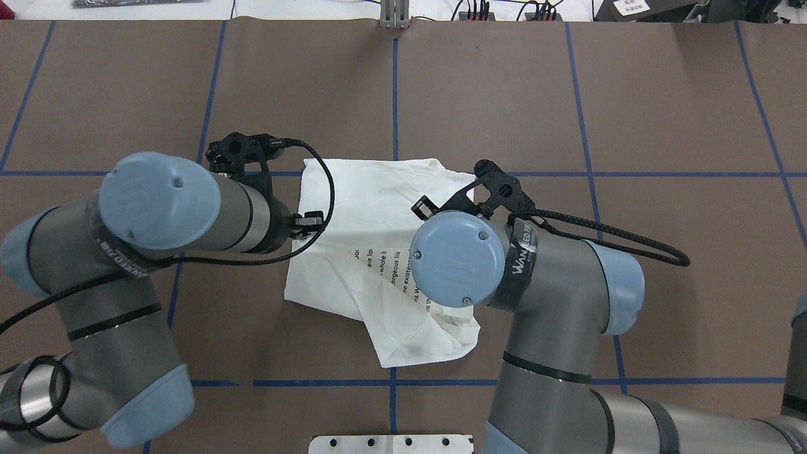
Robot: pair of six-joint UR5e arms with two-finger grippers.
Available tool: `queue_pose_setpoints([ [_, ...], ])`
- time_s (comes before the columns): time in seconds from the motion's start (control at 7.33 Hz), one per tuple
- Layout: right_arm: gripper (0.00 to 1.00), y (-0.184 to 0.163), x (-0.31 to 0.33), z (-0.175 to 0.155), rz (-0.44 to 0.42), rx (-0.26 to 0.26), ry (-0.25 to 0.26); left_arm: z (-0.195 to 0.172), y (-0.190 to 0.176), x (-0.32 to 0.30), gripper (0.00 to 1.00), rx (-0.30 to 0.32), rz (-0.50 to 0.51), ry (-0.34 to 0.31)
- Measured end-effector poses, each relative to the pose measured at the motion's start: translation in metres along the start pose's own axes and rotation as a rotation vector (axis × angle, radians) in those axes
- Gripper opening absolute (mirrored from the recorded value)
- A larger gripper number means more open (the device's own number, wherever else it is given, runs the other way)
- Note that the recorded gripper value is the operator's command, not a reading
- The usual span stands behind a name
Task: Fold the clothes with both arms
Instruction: 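Lift the near edge with both grippers and fold it toward the far edge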
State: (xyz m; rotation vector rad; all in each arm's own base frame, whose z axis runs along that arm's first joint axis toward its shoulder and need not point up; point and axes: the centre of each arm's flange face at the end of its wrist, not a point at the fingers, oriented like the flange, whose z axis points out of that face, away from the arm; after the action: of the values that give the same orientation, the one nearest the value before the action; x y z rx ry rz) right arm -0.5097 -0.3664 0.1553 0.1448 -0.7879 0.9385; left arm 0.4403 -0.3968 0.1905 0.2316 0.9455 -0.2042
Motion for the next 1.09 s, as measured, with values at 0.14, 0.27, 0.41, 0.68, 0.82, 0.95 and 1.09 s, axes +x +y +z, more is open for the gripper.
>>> queue_pose_setpoints([
  [0.14, 0.0, -0.004, -0.017, 0.018, -0.009, 0.019, 0.0, 0.021, -0.024, 0.002, 0.0, 0.023, 0.005, -0.017],
  [0.27, 0.0, -0.008, -0.031, 0.038, -0.013, 0.035, 0.001, 0.04, -0.043, 0.003, 0.0, 0.04, 0.013, -0.024],
  [0.41, 0.0, -0.012, -0.039, 0.057, -0.019, 0.048, 0.003, 0.056, -0.057, 0.003, 0.0, 0.052, 0.022, -0.026],
  [0.68, 0.0, -0.017, -0.053, 0.078, -0.037, 0.069, 0.017, 0.085, -0.075, -0.001, 0.0, 0.067, 0.021, -0.033],
  [0.82, 0.0, -0.019, -0.062, 0.084, -0.043, 0.078, 0.023, 0.097, -0.087, -0.003, 0.0, 0.076, 0.02, -0.041],
  [0.95, 0.0, -0.021, -0.073, 0.088, -0.05, 0.087, 0.03, 0.101, -0.105, -0.004, 0.0, 0.091, 0.031, -0.053],
  [1.09, 0.0, -0.026, -0.083, 0.09, -0.054, 0.094, 0.031, 0.099, -0.128, -0.008, 0.0, 0.113, 0.049, -0.063],
])
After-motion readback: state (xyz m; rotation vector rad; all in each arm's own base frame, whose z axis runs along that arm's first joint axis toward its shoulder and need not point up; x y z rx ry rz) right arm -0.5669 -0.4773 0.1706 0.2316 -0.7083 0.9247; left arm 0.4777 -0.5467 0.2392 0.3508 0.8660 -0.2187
